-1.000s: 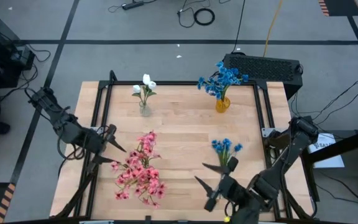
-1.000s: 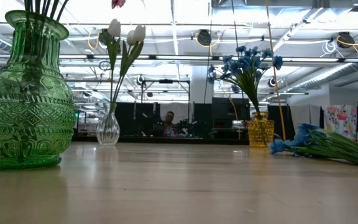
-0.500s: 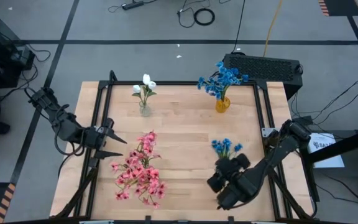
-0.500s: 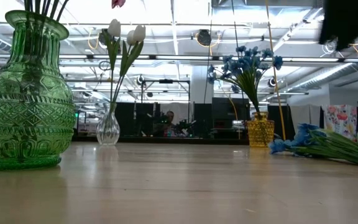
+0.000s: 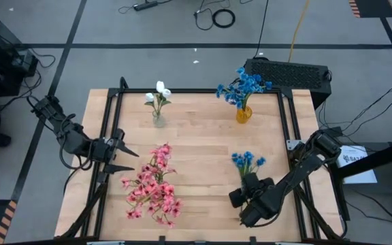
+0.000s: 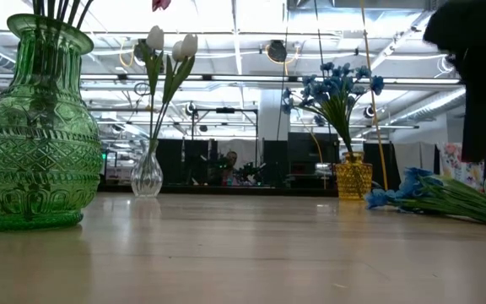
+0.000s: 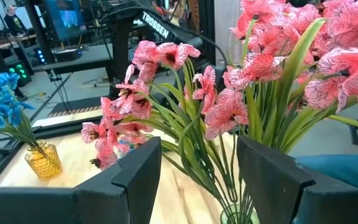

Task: Sort flowers into vase by color
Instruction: Put the blue flowers into the yellow vase

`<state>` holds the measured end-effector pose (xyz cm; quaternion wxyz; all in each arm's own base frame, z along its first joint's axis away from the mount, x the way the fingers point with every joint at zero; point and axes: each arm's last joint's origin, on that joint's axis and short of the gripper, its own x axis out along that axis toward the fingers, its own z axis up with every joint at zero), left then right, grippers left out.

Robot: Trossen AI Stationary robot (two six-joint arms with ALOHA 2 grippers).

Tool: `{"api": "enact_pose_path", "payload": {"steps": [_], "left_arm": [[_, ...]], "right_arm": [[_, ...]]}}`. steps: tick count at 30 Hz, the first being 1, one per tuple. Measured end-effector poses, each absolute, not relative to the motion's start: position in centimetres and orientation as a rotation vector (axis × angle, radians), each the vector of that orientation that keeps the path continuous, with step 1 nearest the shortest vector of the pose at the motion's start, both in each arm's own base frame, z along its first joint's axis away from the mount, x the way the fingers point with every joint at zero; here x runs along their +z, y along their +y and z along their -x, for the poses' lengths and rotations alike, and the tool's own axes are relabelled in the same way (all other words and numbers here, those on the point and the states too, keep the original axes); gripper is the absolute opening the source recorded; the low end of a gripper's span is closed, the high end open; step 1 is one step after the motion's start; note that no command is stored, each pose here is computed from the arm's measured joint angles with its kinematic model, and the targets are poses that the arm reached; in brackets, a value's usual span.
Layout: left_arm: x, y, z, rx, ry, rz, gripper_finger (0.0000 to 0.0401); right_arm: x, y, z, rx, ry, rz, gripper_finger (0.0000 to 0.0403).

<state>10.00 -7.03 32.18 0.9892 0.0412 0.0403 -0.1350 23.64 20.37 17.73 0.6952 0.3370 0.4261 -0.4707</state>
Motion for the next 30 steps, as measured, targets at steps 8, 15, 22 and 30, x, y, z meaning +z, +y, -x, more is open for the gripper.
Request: {"api": "enact_pose_path", "payload": {"steps": [8, 15, 22, 30], "left_arm": [[32.2, -7.0, -10.0, -0.271, 0.085, -0.069, 0.0217], [32.1, -6.9, -9.9, -0.250, 0.090, -0.088, 0.0217], [32.3, -5.6, -8.9, -0.144, 0.071, -0.086, 0.0217], [32.4, -4.2, -7.3, -0.124, 0.048, -0.042, 0.0217]], "right_arm": [[14.3, 19.2, -22.5, -1.104, 0.868, -0.827, 0.0293], [12.9, 18.0, -22.4, -1.126, 0.840, -0.821, 0.0288], [12.2, 17.1, -23.1, -1.090, 0.890, -0.814, 0.0244], [12.2, 16.9, -23.0, -1.089, 0.924, -0.787, 0.0116]]}}
